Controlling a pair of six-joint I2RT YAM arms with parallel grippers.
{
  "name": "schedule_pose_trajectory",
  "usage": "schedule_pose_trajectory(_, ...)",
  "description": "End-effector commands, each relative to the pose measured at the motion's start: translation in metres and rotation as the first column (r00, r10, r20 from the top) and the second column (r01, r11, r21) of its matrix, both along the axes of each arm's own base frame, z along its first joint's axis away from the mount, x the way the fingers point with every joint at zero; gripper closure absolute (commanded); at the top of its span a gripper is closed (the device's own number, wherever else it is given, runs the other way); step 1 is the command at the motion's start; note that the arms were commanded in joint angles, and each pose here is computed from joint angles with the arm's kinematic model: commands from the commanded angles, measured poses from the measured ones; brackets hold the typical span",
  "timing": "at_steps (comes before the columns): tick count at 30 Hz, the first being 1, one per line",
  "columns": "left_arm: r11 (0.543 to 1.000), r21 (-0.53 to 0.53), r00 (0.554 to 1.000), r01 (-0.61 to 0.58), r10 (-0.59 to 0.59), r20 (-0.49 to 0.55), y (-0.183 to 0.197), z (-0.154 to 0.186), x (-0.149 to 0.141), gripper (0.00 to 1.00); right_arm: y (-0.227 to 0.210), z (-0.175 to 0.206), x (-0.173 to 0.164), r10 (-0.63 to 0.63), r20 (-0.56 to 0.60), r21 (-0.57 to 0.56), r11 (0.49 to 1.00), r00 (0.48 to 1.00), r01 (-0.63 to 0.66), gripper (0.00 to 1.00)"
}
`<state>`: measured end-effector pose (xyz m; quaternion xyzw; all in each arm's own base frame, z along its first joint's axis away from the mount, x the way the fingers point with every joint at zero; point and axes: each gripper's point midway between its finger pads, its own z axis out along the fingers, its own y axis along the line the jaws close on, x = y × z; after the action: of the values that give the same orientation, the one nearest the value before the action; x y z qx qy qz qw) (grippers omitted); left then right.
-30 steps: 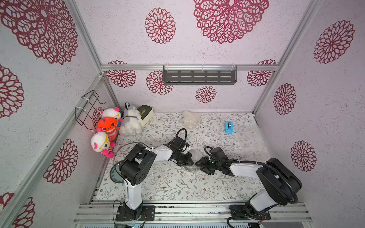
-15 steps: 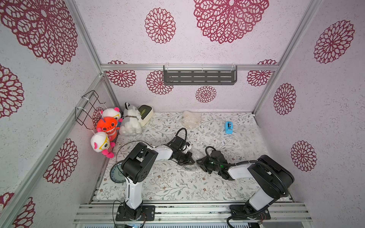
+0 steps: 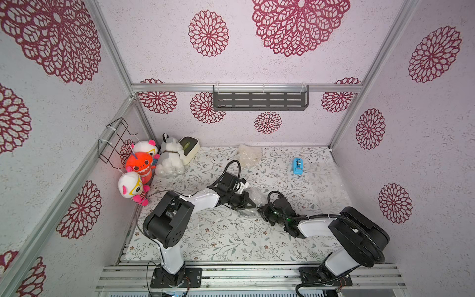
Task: Wrap dinner plates in bubble wrap
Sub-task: Pick up the bubble wrap from the center of the board, then place the bubble wrap at the center of the board.
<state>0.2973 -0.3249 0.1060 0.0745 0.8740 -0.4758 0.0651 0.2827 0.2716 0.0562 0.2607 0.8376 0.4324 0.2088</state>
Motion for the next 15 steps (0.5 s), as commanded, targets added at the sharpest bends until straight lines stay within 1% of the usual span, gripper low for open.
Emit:
schedule_pose_trajectory(1,0.995,-0.041,0.991,-0.089,0.093,0.100,0.028,0.052,0.021,0.91,0.015,0.050,0.025,0.048,0.197,-0.018,0.999,0.979,-0.045,1.00)
schedule_pose_trajectory(2,0.990,-0.001,0.981,-0.142,0.141,0.130,0.045,0.060,0.026,0.86,0.022,0.058,0.029,0.082,0.233,-0.042,0.996,0.969,-0.075,1.00)
schedule_pose_trajectory(4,0.950,0.093,0.939,-0.300,0.276,0.207,0.089,0.070,0.041,0.75,0.035,0.078,0.042,0.133,0.313,-0.072,0.991,0.940,-0.117,1.00)
schedule_pose_trajectory(5,0.912,0.133,0.904,-0.388,0.350,0.244,0.116,0.075,0.047,0.71,0.041,0.083,0.049,0.155,0.339,-0.089,0.987,0.928,-0.132,1.00)
schedule_pose_trajectory(7,0.824,0.189,0.826,-0.534,0.462,0.322,0.165,0.081,0.052,0.63,0.052,0.102,0.072,0.160,0.381,-0.082,0.987,0.911,-0.139,1.00)
schedule_pose_trajectory(9,0.709,0.231,0.732,-0.666,0.562,0.386,0.215,0.086,0.050,0.55,0.058,0.113,0.100,0.137,0.391,-0.059,0.991,0.910,-0.124,1.00)
schedule_pose_trajectory(11,0.616,0.242,0.650,-0.750,0.619,0.441,0.252,0.094,0.046,0.46,0.063,0.116,0.130,0.137,0.367,-0.083,0.990,0.920,-0.114,1.00)
schedule_pose_trajectory(13,0.532,0.257,0.584,-0.807,0.649,0.488,0.280,0.100,0.040,0.40,0.073,0.121,0.156,0.158,0.375,-0.122,0.985,0.913,-0.121,1.00)
schedule_pose_trajectory(14,0.496,0.263,0.555,-0.828,0.657,0.510,0.292,0.103,0.038,0.36,0.080,0.122,0.168,0.172,0.382,-0.143,0.982,0.908,-0.125,1.00)
schedule_pose_trajectory(15,0.470,0.264,0.534,-0.843,0.663,0.525,0.301,0.105,0.036,0.33,0.086,0.125,0.178,0.181,0.391,-0.147,0.980,0.902,-0.133,1.00)
